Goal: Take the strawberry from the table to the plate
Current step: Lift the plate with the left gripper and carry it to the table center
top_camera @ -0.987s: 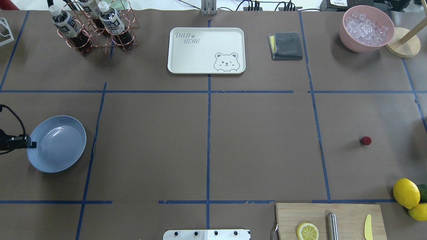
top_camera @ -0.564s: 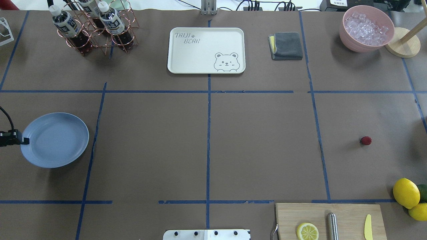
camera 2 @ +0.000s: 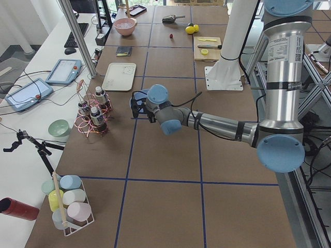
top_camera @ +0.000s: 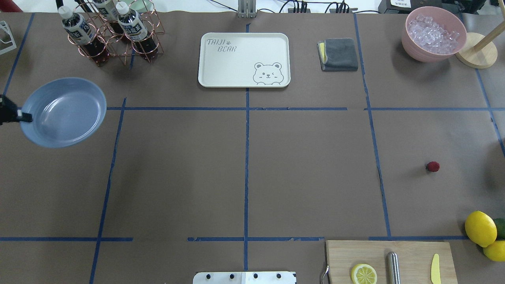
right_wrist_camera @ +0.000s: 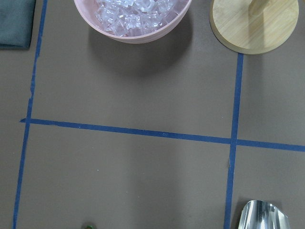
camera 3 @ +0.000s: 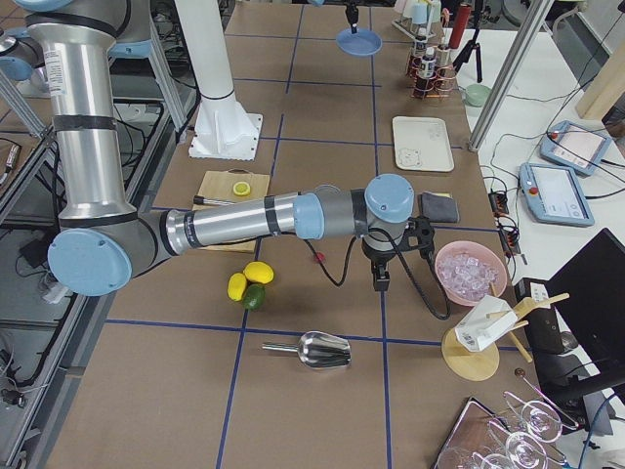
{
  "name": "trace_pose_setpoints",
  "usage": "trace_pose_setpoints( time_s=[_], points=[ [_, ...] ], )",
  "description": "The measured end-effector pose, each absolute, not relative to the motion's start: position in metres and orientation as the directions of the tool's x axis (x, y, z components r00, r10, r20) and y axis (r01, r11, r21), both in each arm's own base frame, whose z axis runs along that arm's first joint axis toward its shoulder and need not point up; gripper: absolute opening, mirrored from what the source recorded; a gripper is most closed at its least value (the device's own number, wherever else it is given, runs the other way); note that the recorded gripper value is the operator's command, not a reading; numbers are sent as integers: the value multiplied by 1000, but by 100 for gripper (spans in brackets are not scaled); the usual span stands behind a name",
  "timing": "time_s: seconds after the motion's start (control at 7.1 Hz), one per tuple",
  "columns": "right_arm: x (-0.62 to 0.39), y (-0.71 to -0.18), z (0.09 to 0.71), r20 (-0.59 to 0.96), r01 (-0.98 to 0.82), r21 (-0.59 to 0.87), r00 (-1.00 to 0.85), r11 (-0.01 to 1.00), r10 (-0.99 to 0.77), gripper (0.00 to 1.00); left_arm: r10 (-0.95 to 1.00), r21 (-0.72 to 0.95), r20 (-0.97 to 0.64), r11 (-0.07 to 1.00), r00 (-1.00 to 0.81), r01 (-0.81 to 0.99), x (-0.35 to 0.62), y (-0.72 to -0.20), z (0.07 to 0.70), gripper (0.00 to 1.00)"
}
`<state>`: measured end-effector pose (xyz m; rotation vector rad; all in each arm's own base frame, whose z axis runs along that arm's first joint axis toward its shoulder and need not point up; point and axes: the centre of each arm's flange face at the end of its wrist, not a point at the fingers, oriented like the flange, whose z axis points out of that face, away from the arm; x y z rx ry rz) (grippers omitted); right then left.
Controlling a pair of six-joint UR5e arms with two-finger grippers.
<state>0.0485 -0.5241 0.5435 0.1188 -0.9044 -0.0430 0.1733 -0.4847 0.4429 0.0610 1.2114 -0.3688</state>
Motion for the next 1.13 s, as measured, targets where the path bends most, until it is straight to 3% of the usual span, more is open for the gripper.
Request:
trace_pose_setpoints(
  time_s=[0.28, 0.7, 1.13],
  points=[
    [44, -525, 543, 781, -6, 122, 618, 993, -93, 100, -340, -254, -907, 912, 248, 322, 260, -499, 369, 0],
    [40, -525, 543, 781, 0, 117, 617, 993, -92, 100, -457, -381, -872, 859, 176, 343, 385, -450, 312, 0],
    [37, -526, 543, 783, -6, 104, 617, 995, -78, 100, -502, -406, -841, 832, 201, 379, 481, -400, 273, 0]
  ],
)
